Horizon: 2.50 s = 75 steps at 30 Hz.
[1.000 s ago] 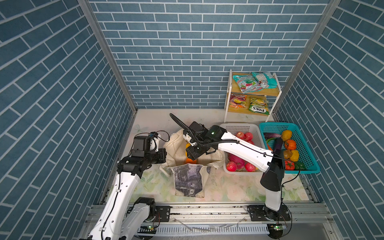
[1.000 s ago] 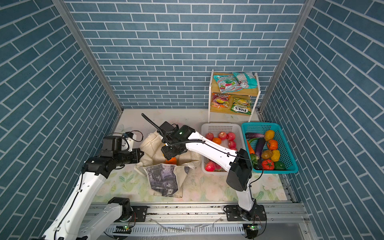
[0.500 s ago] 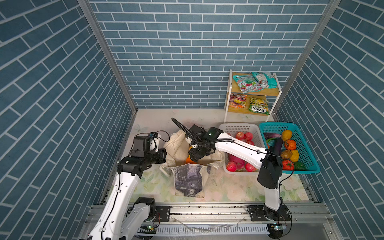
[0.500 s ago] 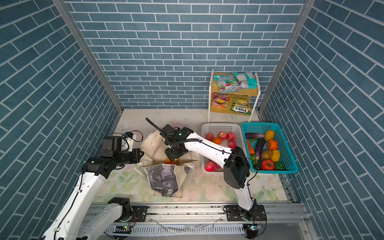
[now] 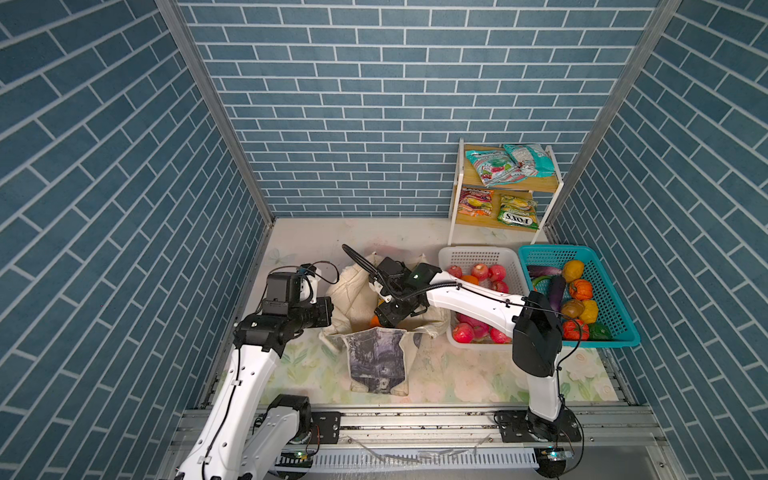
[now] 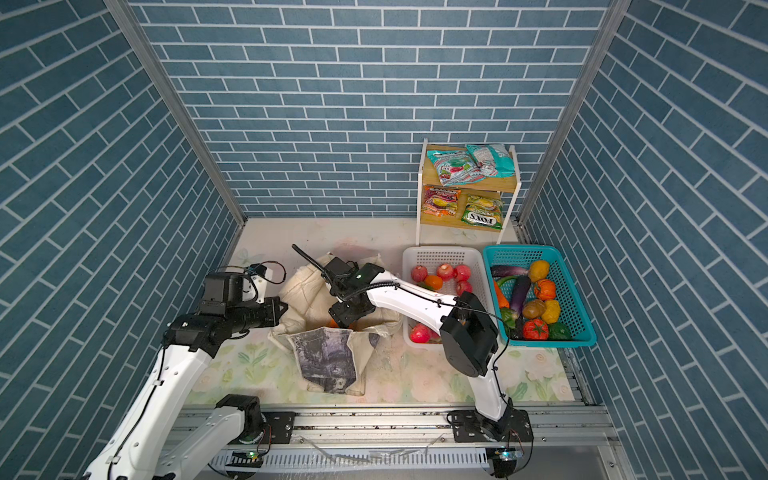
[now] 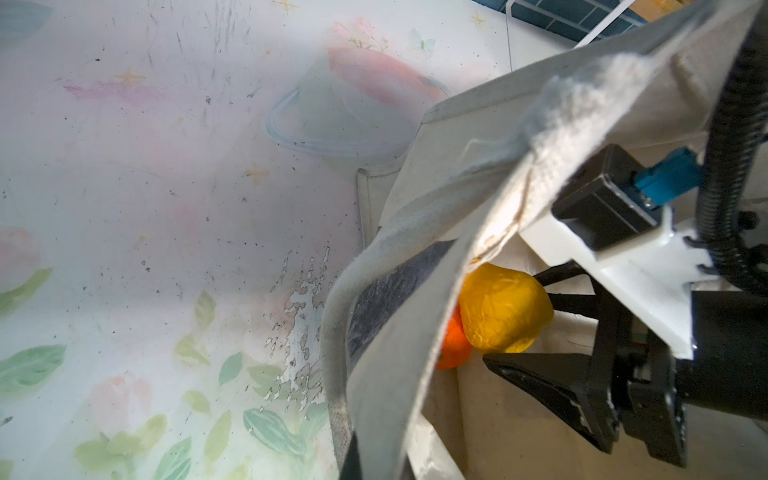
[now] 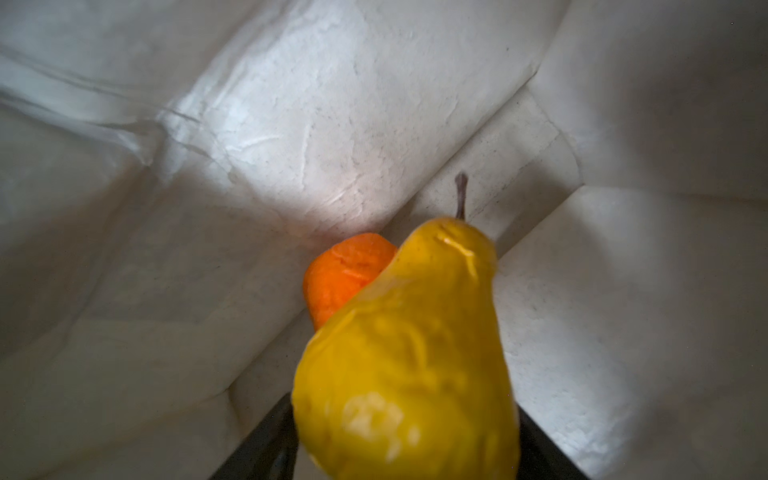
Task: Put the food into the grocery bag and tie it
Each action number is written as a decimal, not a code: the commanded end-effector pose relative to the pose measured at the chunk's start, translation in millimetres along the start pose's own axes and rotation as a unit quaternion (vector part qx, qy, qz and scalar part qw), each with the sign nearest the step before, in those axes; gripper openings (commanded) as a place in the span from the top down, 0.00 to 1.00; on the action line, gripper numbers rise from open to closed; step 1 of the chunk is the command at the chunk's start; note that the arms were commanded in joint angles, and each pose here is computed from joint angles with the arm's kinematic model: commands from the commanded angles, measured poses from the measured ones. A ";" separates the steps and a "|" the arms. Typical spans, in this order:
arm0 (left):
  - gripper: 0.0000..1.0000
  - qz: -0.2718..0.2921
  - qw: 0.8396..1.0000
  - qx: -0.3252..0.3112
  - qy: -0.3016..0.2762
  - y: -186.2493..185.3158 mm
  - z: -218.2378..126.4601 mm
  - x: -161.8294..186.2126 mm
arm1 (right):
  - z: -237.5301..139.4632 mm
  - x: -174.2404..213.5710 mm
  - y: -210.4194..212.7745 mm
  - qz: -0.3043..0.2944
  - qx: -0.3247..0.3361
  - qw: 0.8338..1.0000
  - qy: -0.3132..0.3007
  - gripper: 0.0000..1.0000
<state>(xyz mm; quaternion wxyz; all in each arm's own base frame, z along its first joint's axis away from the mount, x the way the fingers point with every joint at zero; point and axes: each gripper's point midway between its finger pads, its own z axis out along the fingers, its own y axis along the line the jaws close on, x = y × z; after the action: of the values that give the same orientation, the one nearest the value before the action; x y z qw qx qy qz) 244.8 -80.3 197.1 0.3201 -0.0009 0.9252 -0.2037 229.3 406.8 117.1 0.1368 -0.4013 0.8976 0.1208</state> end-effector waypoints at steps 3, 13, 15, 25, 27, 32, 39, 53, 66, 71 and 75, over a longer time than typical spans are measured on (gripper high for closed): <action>1.00 0.003 1.000 0.000 -0.008 1.4 -0.4 -0.7 | 5.5 -2.2 -7.8 -0.023 0.020 1.000 -0.007 0.21; 1.00 0.003 1.000 0.000 -0.008 1.6 -0.4 -0.6 | -21.7 -15.0 -7.9 -0.023 0.026 0.999 -0.039 0.01; 1.00 0.004 1.000 0.000 -0.008 1.4 -0.5 -0.9 | -32.4 -18.8 -7.6 -0.022 0.028 0.998 -0.049 0.01; 1.00 0.003 1.000 -0.001 -0.008 2.1 -0.3 -0.4 | -146.8 -44.9 -19.5 0.004 0.066 0.985 -0.161 0.01; 1.00 0.003 1.000 -0.003 -0.008 2.5 -0.3 -0.6 | -177.0 -47.1 -24.2 0.012 0.076 0.977 -0.197 0.02; 1.00 0.002 1.000 -0.006 -0.008 3.7 0.3 -0.7 | -249.6 -36.2 -48.4 0.048 0.120 0.950 -0.285 0.03; 1.00 0.001 1.000 -0.011 -0.007 5.7 0.6 -0.6 | -285.4 19.9 -112.6 0.167 0.177 0.918 -0.313 0.06; 1.00 0.000 1.000 -0.014 -0.004 7.1 1.9 0.1 | -201.9 110.7 -171.8 0.313 0.183 0.914 -0.184 0.07; 1.00 0.000 1.000 -0.014 -0.004 7.1 2.0 0.1 | -114.1 149.6 -136.6 0.428 0.066 0.898 -0.080 0.18; 1.00 0.000 1.000 -0.013 -0.005 6.8 1.7 -0.1 | -96.3 157.9 -125.9 0.428 0.062 0.900 -0.053 0.19; 1.00 0.000 1.000 -0.012 -0.004 6.4 1.7 0.1 | -89.6 156.2 -123.0 0.426 0.063 0.901 -0.047 0.19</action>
<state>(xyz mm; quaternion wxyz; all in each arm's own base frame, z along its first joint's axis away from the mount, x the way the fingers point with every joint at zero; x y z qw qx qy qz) 245.4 -78.3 196.5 0.3212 -0.0032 0.9260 -0.1983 209.1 184.4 138.5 0.1487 0.0128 0.9811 0.1229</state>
